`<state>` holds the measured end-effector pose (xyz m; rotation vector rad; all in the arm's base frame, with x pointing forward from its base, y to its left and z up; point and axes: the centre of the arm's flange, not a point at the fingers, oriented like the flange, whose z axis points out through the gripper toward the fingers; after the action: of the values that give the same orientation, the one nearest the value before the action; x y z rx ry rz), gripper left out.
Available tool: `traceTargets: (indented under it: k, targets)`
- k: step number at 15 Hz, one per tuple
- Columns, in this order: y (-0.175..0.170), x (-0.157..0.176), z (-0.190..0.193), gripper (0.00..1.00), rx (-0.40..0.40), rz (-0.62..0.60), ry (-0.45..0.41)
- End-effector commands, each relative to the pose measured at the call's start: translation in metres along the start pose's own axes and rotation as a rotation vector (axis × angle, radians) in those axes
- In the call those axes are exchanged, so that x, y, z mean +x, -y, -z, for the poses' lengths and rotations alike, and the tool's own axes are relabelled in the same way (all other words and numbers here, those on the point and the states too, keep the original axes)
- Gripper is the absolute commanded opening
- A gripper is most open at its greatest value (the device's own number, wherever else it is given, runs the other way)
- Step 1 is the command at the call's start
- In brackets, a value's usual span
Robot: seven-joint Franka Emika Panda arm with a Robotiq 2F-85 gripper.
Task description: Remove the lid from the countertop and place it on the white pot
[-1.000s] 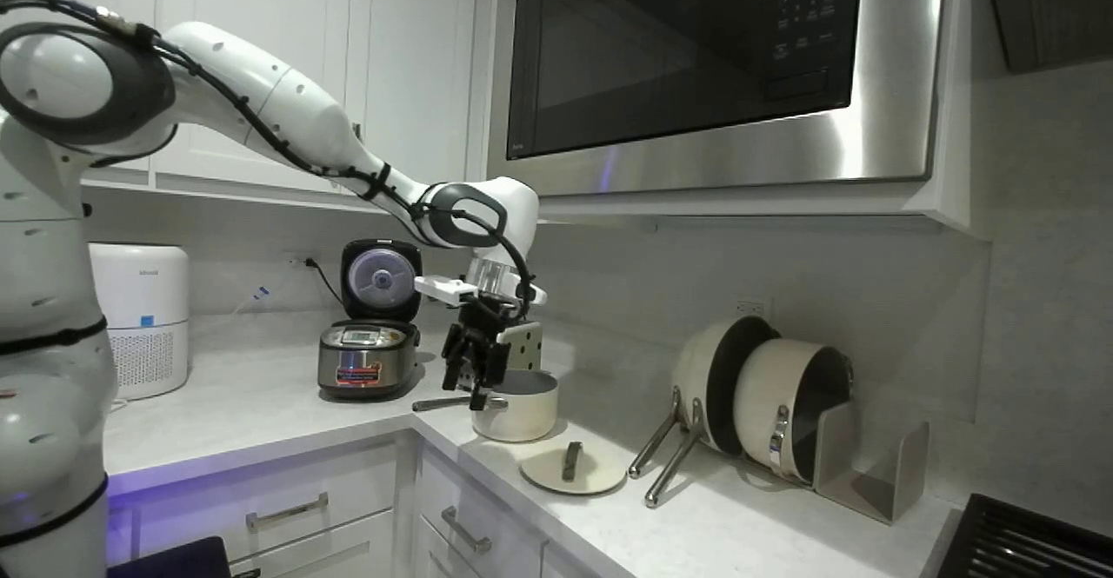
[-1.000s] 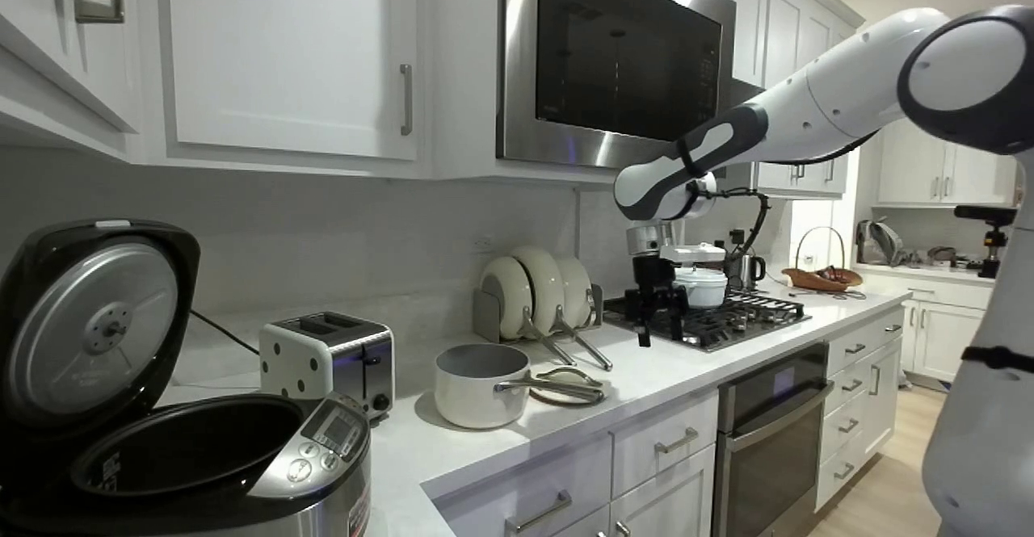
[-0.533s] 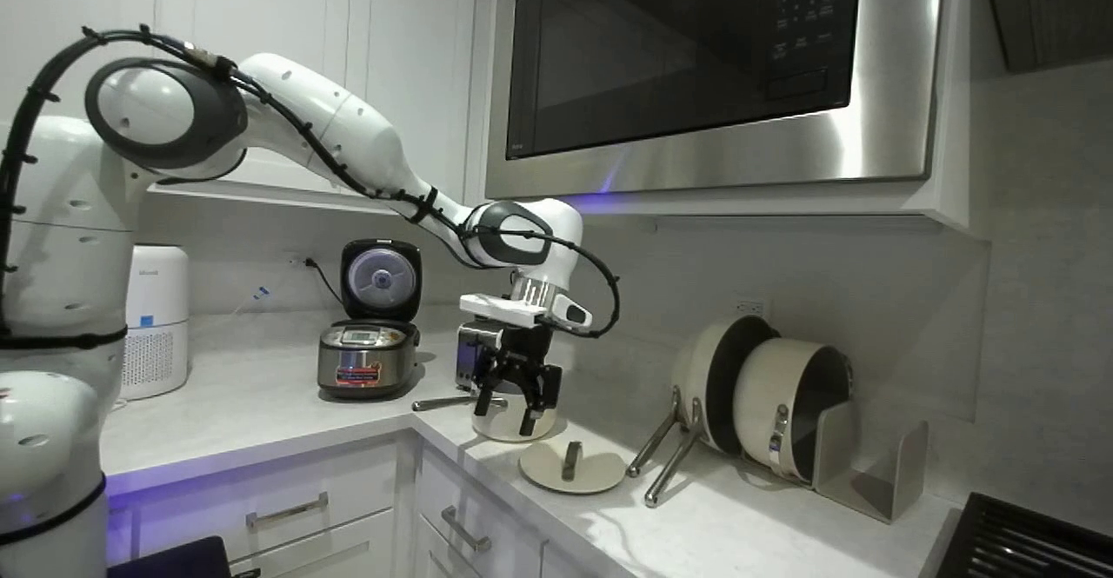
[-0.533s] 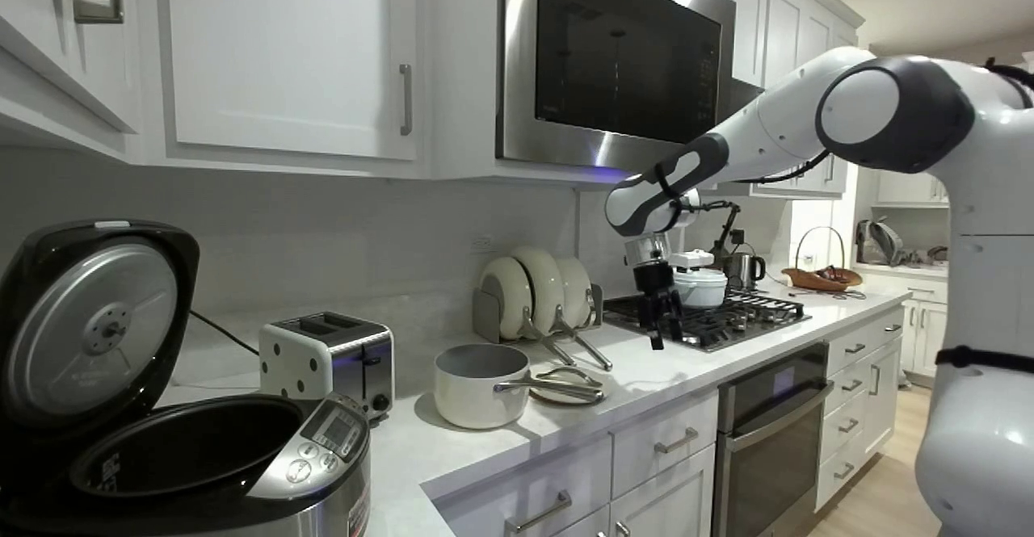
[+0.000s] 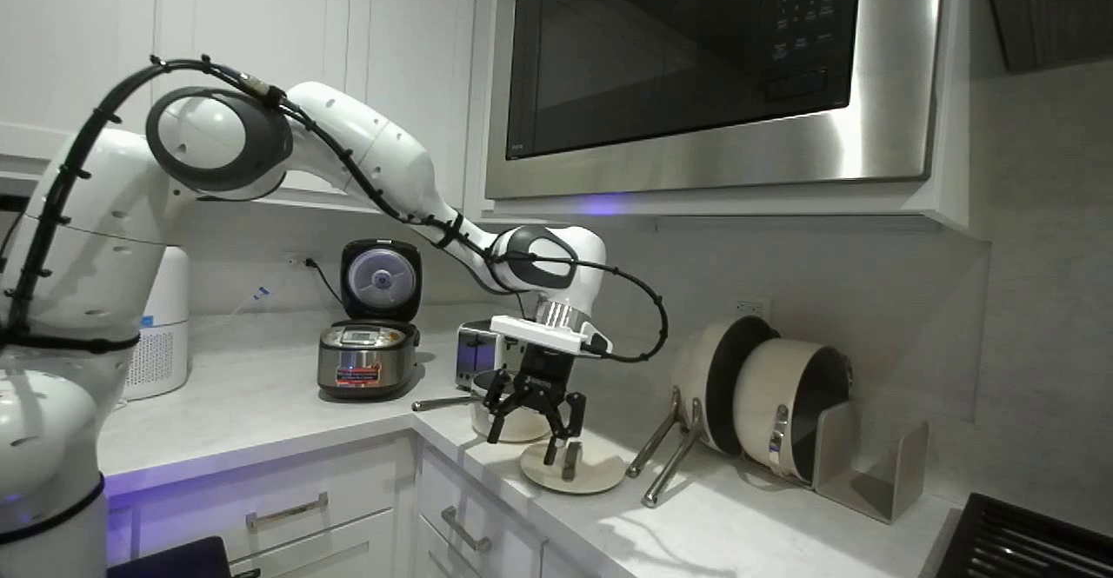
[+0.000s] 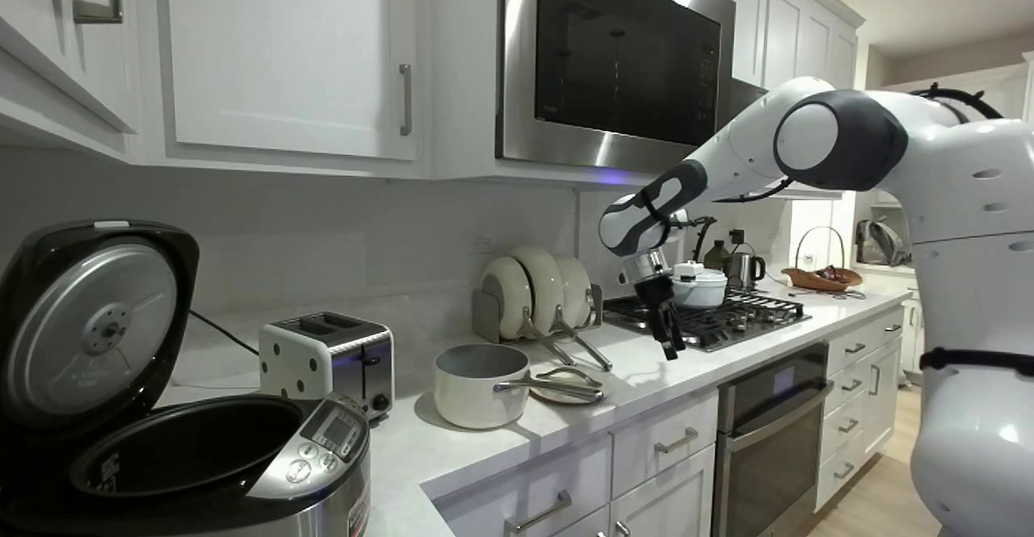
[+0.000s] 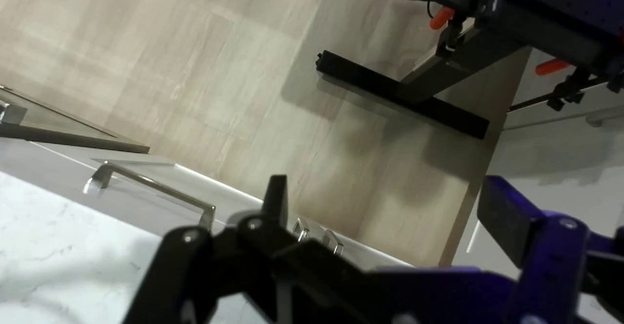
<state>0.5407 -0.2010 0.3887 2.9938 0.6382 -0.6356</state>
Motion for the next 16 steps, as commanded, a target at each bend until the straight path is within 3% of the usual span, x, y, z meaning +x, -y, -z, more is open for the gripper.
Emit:
traceTargets:
  k: [1, 6, 11, 16]
  targets:
    - [-0.009, 0.016, 0.0, 1.0, 0.011, 0.031, -0.014]
    - [-0.003, 0.038, -0.012, 1.0, 0.015, 0.032, -0.063]
    - [0.004, 0.057, -0.023, 1.0, -0.034, 0.039, -0.183]
    - [0.01, 0.07, -0.028, 1.0, -0.031, 0.038, -0.28]
